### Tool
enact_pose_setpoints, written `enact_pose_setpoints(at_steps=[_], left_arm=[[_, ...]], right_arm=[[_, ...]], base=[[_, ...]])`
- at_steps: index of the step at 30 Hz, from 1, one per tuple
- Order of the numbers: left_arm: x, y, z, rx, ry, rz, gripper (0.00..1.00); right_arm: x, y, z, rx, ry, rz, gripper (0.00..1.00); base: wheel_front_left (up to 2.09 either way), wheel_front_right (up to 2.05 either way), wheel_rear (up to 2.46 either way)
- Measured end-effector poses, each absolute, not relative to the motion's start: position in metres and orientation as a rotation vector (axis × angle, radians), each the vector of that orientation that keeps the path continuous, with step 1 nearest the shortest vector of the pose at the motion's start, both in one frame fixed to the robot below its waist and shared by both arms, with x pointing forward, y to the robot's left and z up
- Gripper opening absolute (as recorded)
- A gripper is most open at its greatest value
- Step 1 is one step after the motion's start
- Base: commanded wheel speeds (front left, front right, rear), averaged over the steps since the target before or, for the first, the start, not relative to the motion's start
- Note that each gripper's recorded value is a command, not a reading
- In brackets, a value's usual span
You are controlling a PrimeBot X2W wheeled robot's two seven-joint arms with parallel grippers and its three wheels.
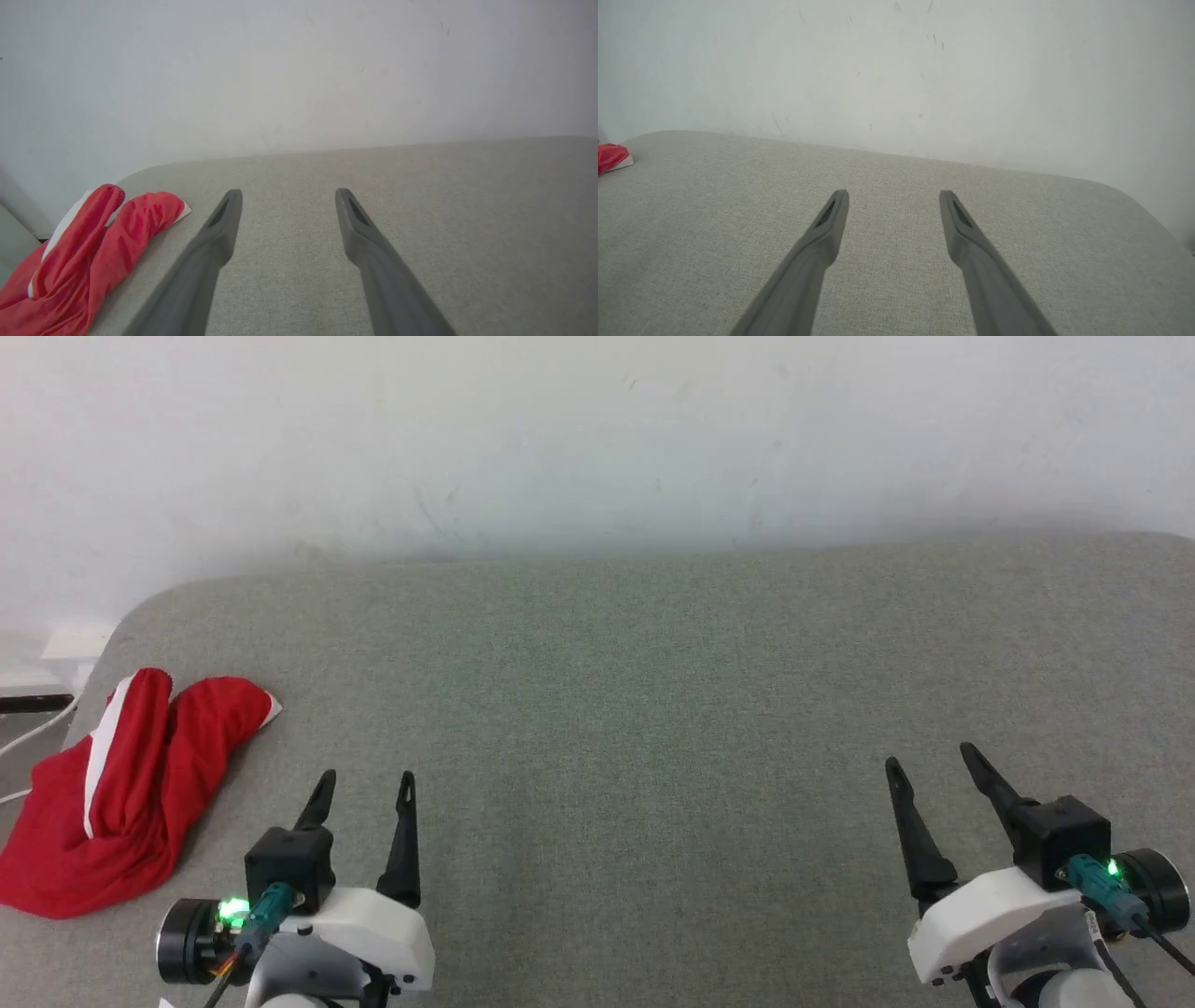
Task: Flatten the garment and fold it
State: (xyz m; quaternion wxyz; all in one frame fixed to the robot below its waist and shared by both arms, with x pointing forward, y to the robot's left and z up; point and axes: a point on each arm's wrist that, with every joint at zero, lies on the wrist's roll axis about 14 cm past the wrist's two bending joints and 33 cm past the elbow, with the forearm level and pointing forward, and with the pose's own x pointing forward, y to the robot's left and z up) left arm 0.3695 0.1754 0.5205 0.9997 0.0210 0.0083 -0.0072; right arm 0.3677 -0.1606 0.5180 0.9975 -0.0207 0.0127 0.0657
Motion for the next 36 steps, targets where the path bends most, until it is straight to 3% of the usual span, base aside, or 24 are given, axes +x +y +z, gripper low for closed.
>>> enact_pose_setpoints(at_steps=[21,36], left_arm=[[0.361,0.19,0.525,-0.019,-0.02,0.021,1.0],[0.334,0.236,0.531,-0.056,-0.061,0.167,1.0]], right_arm=[[0.376,-0.145,0.524,-0.019,-0.019,0.177,1.0],[0.388,-0.103,0.531,0.0,-0.057,0.298,1.0]], base=[[0.0,0.0,0.0],[0.0,0.0,0.0]])
